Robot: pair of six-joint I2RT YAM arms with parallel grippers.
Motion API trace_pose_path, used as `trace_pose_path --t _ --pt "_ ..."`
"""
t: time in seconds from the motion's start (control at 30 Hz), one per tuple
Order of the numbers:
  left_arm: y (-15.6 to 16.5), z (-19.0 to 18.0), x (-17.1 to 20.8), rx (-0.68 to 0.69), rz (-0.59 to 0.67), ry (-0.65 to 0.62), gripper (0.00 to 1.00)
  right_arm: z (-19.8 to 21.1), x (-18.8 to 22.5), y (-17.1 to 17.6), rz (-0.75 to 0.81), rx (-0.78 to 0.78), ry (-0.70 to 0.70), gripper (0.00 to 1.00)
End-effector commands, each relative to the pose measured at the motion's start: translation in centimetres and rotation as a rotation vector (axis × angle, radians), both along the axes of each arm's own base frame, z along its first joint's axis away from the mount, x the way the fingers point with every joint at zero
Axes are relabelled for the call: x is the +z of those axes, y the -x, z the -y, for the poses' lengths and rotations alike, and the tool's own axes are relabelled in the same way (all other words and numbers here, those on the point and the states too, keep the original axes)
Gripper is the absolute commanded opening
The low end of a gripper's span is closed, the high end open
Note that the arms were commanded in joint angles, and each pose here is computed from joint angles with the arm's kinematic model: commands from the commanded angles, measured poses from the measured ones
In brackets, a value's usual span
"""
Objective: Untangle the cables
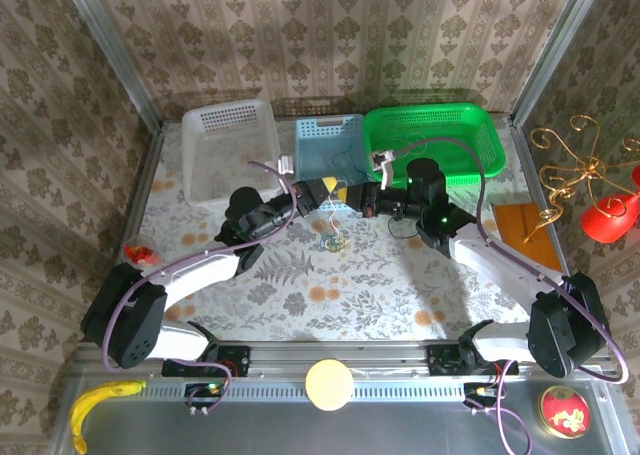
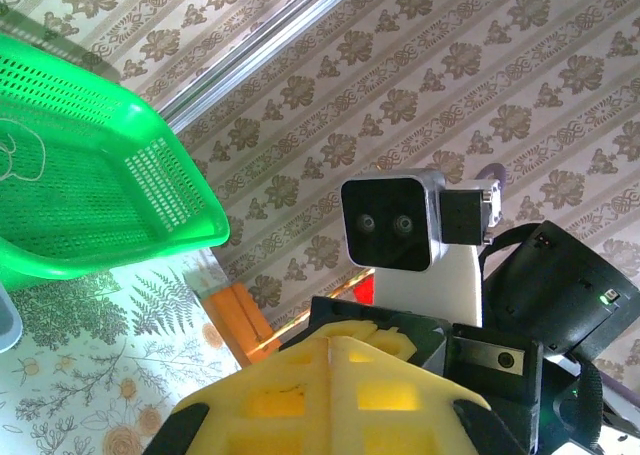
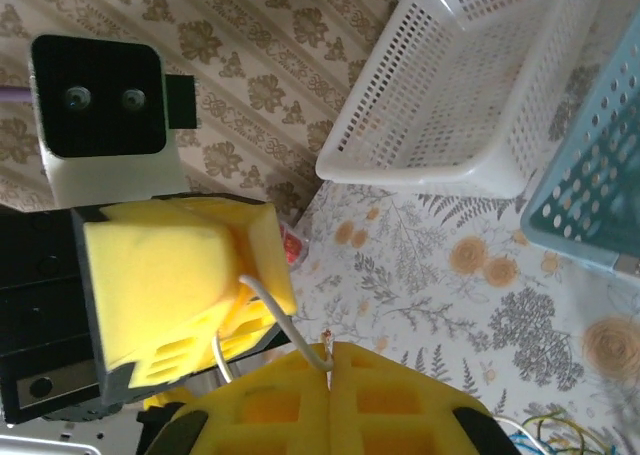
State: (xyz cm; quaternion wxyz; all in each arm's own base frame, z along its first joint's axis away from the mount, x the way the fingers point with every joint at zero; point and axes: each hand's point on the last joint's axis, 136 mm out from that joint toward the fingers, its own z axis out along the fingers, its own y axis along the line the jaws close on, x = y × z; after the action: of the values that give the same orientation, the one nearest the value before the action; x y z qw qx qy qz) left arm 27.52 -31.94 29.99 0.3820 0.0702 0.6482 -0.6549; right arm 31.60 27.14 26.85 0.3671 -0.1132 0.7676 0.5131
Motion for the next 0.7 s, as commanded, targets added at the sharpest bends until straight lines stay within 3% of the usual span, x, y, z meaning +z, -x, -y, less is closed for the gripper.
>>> trace_pose_path --t 0.0,0.13,0.33,0.5,0.67 --pt "-0.1 0.0 1.0 -0.001 0.023 0.024 0.03 -0.2 2.7 -0.2 0.071 0.016 -0.033 0.00" --pt "-0.8 -1.4 1.1 0.040 0.035 0.025 0.53 0.2 3.4 -0.2 0.079 -0.010 -0.021 0.00" --pt "-1.2 -4.5 -0.6 0.140 0.076 -0.098 1.00 0.6 4.4 -0.3 0.079 -0.038 -0.010 0.00" --pt "-0.3 -6.2 -4.1 0.190 0.104 -0.272 1.00 0.9 5.2 -0.4 0.081 -0.055 -0.008 0.00" --pt "1.3 -6.6 -9.3 0.179 0.161 -0.541 1.00 1.0 5.6 -0.5 0.072 -0.065 -0.004 0.00"
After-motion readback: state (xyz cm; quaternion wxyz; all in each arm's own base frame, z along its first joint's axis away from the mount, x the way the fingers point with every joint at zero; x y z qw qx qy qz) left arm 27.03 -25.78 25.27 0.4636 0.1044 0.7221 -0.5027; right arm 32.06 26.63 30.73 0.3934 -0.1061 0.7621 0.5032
